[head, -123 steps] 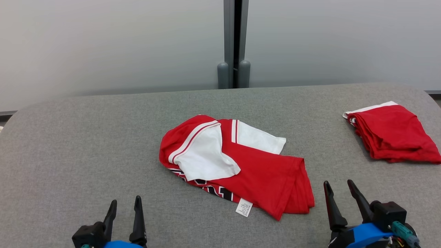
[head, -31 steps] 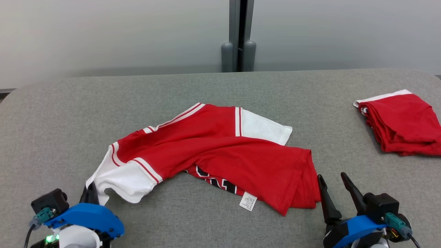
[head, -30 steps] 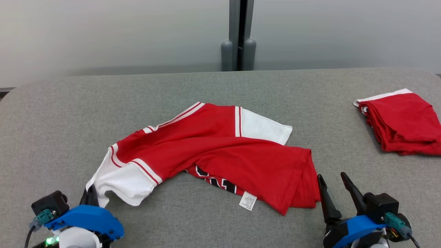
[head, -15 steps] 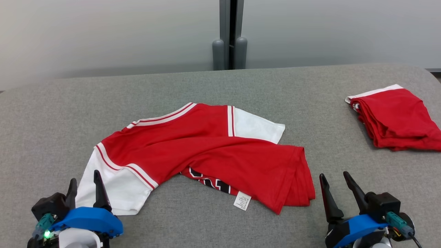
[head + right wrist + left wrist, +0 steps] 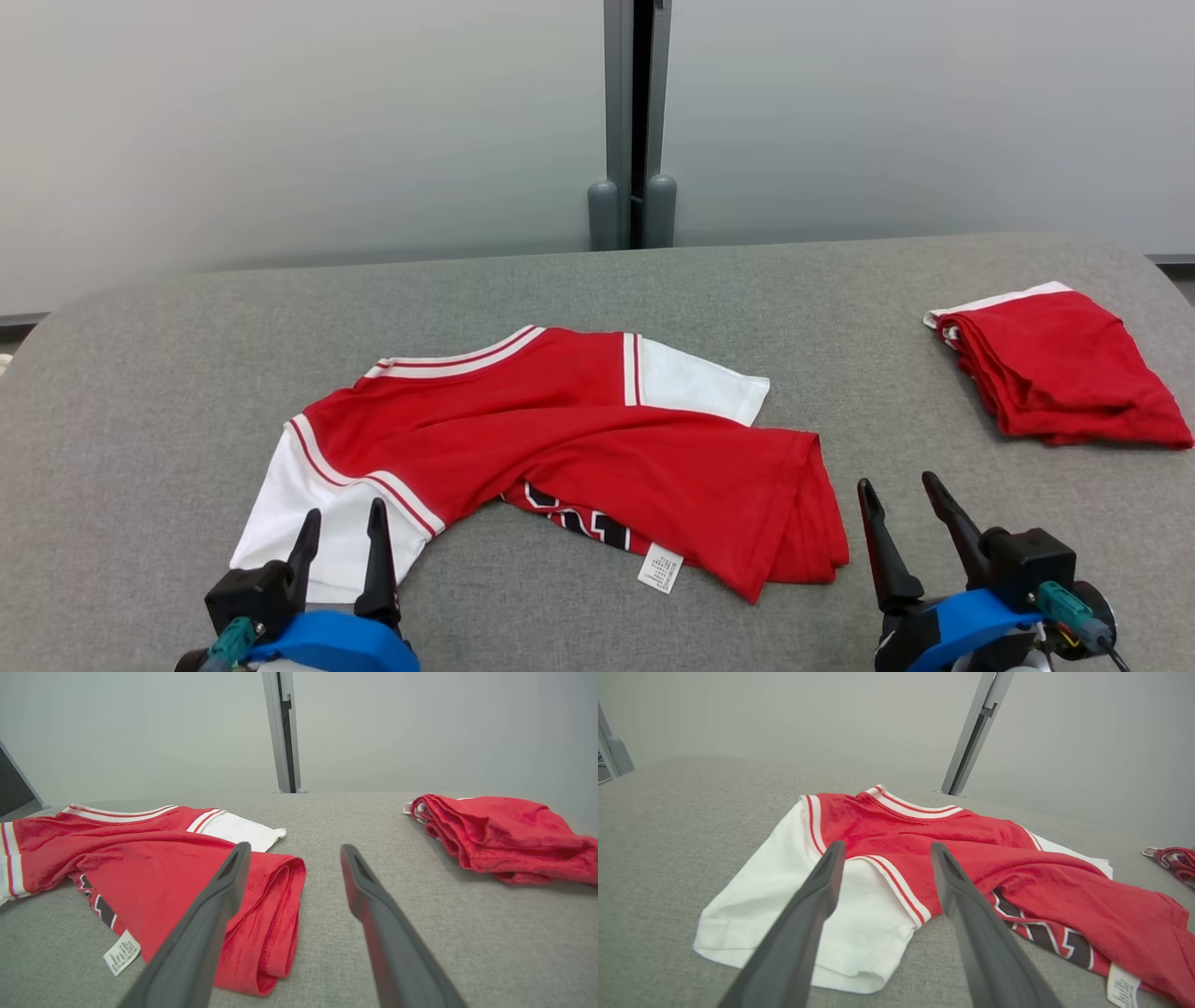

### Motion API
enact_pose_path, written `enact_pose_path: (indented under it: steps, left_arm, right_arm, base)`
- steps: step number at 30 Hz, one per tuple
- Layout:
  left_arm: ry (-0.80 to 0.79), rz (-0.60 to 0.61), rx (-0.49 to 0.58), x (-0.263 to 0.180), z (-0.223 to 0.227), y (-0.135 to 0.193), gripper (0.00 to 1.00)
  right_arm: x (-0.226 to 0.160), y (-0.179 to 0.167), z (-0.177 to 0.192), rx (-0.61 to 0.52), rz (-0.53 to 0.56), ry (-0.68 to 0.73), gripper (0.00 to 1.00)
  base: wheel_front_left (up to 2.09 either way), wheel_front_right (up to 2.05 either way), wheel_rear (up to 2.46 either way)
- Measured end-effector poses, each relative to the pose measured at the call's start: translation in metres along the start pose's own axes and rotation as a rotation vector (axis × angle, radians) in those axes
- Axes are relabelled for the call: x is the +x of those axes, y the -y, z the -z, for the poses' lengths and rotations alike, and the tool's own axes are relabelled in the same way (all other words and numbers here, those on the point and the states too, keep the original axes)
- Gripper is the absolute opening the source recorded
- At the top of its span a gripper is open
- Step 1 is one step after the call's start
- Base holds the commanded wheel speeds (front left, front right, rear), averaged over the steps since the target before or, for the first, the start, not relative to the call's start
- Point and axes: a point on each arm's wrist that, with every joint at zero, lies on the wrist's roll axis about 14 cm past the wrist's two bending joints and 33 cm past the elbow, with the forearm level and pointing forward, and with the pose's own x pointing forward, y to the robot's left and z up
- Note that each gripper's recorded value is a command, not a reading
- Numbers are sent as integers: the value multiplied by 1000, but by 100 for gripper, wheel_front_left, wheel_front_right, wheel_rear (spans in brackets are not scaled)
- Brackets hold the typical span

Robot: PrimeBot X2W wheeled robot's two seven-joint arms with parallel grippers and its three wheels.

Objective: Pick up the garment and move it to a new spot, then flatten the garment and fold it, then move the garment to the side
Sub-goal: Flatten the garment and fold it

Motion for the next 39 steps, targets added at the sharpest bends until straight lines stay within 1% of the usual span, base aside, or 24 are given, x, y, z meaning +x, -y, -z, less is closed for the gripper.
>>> enact_pose_path:
  steps: [6,20,22,25,27,32,36,39]
  left_arm:
    - [4,-20,33,-8,1,-8,100]
    - [2,-48,23,-13,5,-15,100]
    - [-1,-63,26,-13,6,-19,100]
    - [-9,-127,42,-13,6,-38,100]
    - [-40,-175,52,-13,12,-54,100]
    - [-186,-271,78,-6,30,-87,100]
    - [-292,-305,70,1,44,-101,100]
    - [-373,-304,62,3,59,-102,100]
  right_arm:
    - [-2,-8,-4,9,-21,14,100]
    - [-1,-12,-2,10,-34,6,100]
    - [-1,-13,-1,9,-37,3,100]
    - [-2,-16,5,5,-46,-16,100]
    - [-4,-16,11,4,-46,-34,100]
    - [-5,-16,28,0,-50,-85,100]
    - [-5,-27,40,-3,-83,-125,100]
    - [-6,-35,48,-6,-111,-152,100]
  base:
    - [0,0,0]
    - [0,0,0]
    - [0,0,0]
    - [0,0,0]
    - [0,0,0]
    - [0,0,0]
    - [0,0,0]
    - [0,0,0]
